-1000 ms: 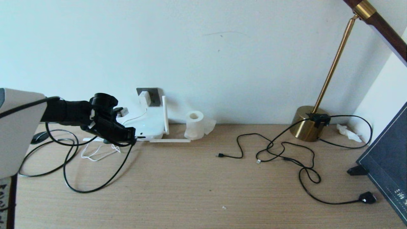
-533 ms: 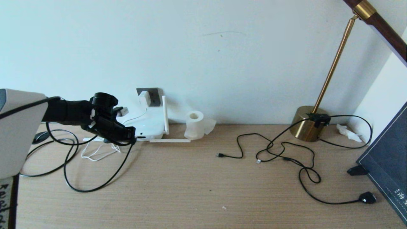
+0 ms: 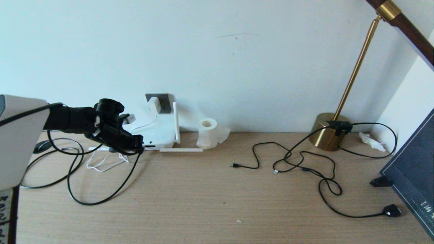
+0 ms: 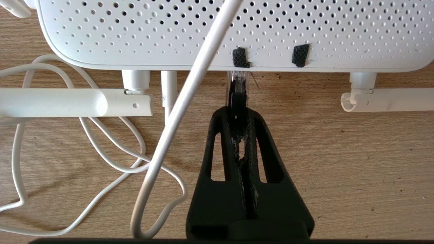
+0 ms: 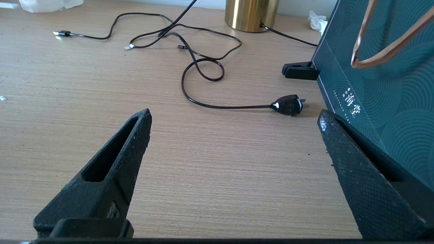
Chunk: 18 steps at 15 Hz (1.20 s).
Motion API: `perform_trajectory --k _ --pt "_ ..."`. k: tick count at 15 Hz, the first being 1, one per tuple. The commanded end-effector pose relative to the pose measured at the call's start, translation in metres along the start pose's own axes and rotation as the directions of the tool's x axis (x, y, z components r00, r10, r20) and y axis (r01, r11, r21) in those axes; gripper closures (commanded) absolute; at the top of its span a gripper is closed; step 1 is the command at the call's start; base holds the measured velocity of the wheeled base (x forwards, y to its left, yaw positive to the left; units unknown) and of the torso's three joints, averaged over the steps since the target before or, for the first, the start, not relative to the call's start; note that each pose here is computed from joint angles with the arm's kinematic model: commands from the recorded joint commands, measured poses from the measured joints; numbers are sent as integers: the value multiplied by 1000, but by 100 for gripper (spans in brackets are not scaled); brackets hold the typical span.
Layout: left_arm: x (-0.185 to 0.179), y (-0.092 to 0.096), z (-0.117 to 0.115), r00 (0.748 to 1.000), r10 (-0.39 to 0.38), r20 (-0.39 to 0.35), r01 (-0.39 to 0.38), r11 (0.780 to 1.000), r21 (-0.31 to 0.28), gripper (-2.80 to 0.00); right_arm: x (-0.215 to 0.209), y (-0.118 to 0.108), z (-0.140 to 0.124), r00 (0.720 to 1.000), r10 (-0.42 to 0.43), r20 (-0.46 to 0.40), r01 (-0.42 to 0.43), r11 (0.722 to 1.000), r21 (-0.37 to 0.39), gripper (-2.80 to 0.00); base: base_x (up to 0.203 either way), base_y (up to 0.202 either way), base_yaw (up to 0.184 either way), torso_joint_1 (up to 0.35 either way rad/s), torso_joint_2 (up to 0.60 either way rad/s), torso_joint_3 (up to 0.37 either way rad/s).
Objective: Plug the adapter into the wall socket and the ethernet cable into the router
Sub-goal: Plug cable into router interface
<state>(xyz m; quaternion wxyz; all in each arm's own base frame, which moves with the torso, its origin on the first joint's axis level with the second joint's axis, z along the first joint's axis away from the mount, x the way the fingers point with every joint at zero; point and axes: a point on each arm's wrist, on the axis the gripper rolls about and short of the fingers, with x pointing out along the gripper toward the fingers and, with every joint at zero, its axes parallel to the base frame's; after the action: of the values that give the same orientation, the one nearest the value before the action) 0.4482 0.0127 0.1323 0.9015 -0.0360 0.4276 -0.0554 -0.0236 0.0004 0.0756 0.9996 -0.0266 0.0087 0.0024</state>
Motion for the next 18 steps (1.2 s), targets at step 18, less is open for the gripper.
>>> perform_trajectory --k 18 --pt "-5 0 2 1000 1 12 -1 1000 1 0 0 0 0 1000 0 -2 0 1000 0 -280 0 0 0 0 0 0"
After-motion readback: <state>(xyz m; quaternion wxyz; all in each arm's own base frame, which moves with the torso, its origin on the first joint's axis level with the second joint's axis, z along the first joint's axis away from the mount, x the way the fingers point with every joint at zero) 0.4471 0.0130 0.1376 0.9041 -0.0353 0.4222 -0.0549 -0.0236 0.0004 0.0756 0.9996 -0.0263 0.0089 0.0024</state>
